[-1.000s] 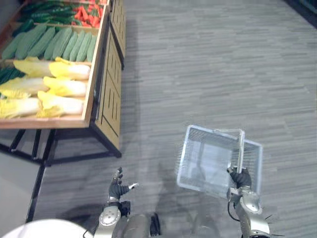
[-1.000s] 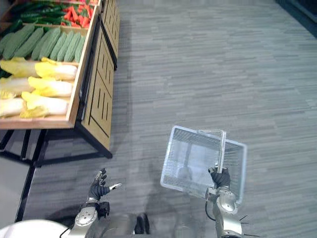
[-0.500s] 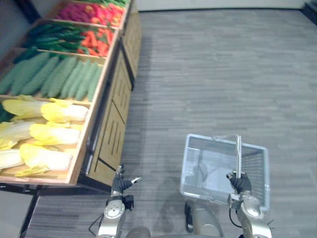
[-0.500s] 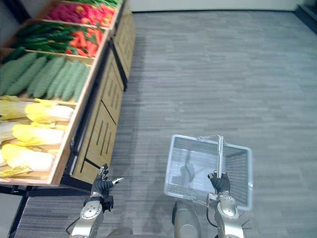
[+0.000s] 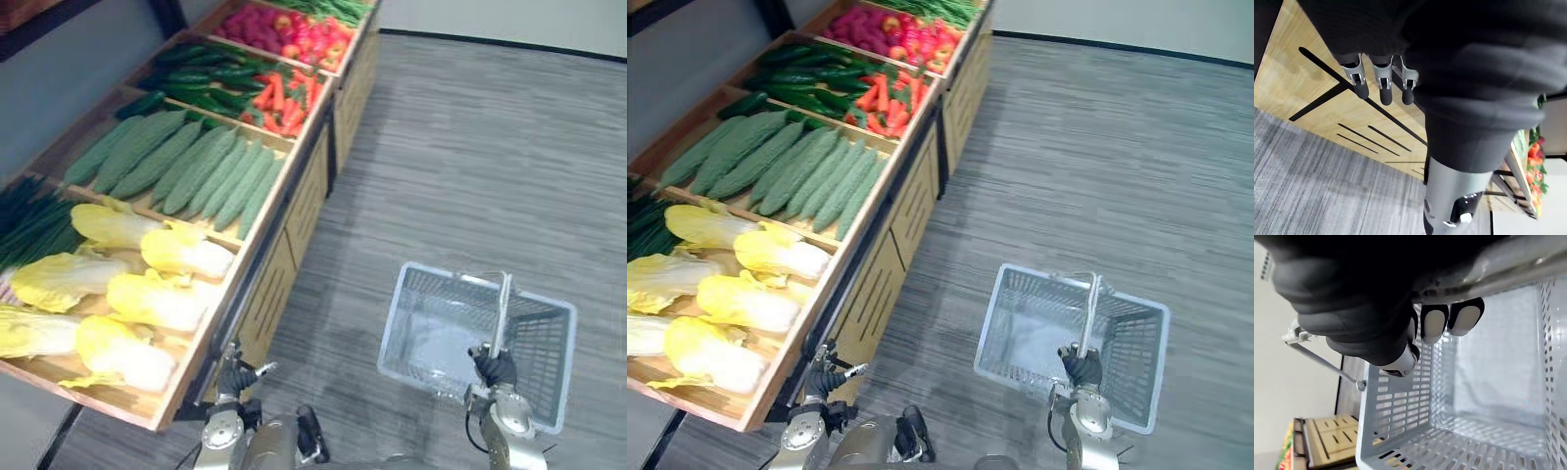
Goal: Pick vegetable in the basket
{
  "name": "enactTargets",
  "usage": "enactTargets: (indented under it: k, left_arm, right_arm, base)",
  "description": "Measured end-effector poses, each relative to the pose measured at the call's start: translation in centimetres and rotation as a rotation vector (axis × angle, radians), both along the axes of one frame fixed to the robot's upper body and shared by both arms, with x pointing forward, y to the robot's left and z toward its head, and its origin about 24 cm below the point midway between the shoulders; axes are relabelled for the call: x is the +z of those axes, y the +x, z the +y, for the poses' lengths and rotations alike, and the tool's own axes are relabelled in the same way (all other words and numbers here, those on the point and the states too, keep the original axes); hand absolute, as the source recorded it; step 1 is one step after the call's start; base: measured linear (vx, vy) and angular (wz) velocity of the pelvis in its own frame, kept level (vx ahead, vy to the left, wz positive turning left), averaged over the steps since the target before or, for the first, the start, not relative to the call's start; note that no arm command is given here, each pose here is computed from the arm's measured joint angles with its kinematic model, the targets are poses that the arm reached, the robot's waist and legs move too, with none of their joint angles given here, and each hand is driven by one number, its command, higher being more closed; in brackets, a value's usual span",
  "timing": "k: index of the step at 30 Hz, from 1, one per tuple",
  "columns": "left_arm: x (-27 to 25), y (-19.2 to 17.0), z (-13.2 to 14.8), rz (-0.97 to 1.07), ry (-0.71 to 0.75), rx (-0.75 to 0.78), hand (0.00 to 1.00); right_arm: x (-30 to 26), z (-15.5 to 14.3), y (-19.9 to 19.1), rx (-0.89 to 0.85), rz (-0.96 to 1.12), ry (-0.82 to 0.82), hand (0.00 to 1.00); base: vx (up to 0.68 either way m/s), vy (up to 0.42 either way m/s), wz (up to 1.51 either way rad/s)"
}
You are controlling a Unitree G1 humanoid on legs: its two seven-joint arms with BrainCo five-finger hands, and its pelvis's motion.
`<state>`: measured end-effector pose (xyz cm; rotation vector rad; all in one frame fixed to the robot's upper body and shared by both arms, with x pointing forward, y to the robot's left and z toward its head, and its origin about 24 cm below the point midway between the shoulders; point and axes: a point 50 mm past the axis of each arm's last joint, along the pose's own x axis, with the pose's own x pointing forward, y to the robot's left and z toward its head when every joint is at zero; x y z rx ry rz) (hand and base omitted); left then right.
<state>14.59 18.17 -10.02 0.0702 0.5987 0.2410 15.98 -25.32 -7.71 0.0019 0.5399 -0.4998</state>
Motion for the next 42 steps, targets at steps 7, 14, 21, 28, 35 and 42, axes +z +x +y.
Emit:
enactTargets:
  k: [7,14,21,28,35,42]
  left_arm:
    - [0.0,-1.0,-0.4,0.011,-0.018,0.022,0.0]
    - [1.3,0.7,-1.3,-0.077,-0.049,0.022,0.0]
    - [1.7,1.0,-1.1,-0.1,-0.044,0.024,0.0]
    - [2.1,1.5,1.4,-0.107,0.02,0.025,0.0]
    - [4.9,2.4,4.6,-0.243,0.066,0.149,0.0]
    - [9.5,3.7,5.1,-0.465,0.095,0.191,0.0]
  right_arm:
    - [0.4,0.6,-2.4,-0.002,-0.024,0.006,1.0]
    - [0.2,0.2,-3.4,-0.032,-0.008,0.018,1.0]
    - [-0.4,-0.8,-5.9,-0.127,0.039,0.033,1.0]
    - [-1.9,0.4,-5.4,-0.106,0.089,0.083,1.0]
    - [-2.1,-0.5,-5.4,-0.113,0.107,0.064,1.0]
    - [-2.0,-1.7,-6.5,-0.139,0.129,0.031,1.0]
  base:
    - [0.36,-0.282,1.59]
    - [0.14,-0.299,1.41]
    - [-0.01,-0.027,0.66]
    - [-0.02,0.092,-0.08]
    - [0.01,0.01,0.21]
    - [-0.04,-0.044,0.31]
